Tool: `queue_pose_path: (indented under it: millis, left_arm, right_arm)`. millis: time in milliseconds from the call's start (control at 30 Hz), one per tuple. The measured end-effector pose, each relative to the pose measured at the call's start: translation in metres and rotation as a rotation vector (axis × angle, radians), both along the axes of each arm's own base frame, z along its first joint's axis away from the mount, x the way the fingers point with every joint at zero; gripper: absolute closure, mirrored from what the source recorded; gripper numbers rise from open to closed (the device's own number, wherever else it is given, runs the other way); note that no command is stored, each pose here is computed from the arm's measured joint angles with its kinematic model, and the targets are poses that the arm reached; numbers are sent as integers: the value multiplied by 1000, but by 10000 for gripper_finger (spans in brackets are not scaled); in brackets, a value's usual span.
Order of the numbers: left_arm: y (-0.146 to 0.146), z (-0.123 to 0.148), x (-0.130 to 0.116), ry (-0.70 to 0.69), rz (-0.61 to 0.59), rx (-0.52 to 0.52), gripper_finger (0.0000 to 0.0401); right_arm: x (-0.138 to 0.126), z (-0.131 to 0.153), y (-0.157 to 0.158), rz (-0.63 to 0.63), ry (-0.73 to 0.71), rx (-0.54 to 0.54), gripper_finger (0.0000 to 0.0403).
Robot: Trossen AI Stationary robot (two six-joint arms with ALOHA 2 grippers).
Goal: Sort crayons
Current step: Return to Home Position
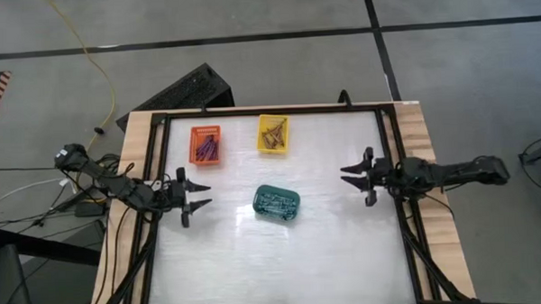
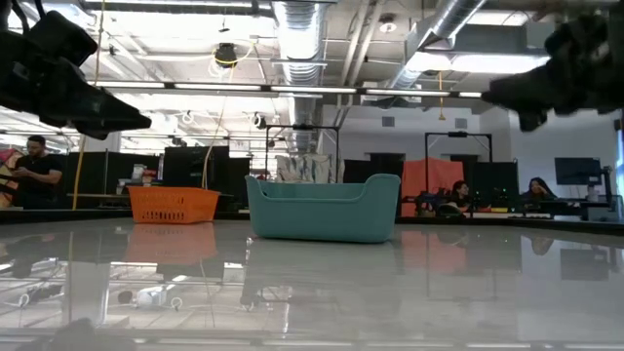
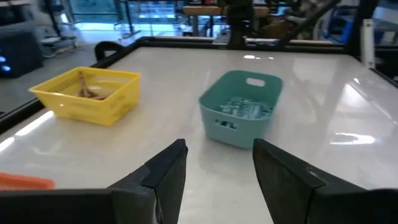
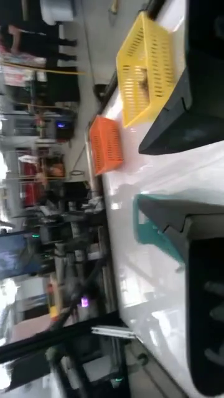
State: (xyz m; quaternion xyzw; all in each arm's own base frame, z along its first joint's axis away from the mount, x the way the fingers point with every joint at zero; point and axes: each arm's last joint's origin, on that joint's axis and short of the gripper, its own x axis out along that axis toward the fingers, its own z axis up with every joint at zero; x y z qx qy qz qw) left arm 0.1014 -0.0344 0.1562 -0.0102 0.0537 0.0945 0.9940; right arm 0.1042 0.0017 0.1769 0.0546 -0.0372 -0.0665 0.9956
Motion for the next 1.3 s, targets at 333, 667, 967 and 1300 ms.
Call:
queue_pose_path:
  millis: [333, 667, 967, 1300]
  left_arm:
    - [-1, -1, 0, 8, -52, 12, 227]
    - [-1, -1, 0, 5, -49, -3, 227]
    - [-1, -1, 0, 6, -48, -3, 227]
    - [-1, -1, 0, 6, -48, -3, 227]
  right_arm:
    - [-8, 0, -1, -9, -43, -19, 270]
    - [-7, -4, -1, -5, -3, -21, 270]
    - [-7, -5, -1, -2, 11, -22, 270]
    - [-7, -5, -1, -2, 15, -22, 270]
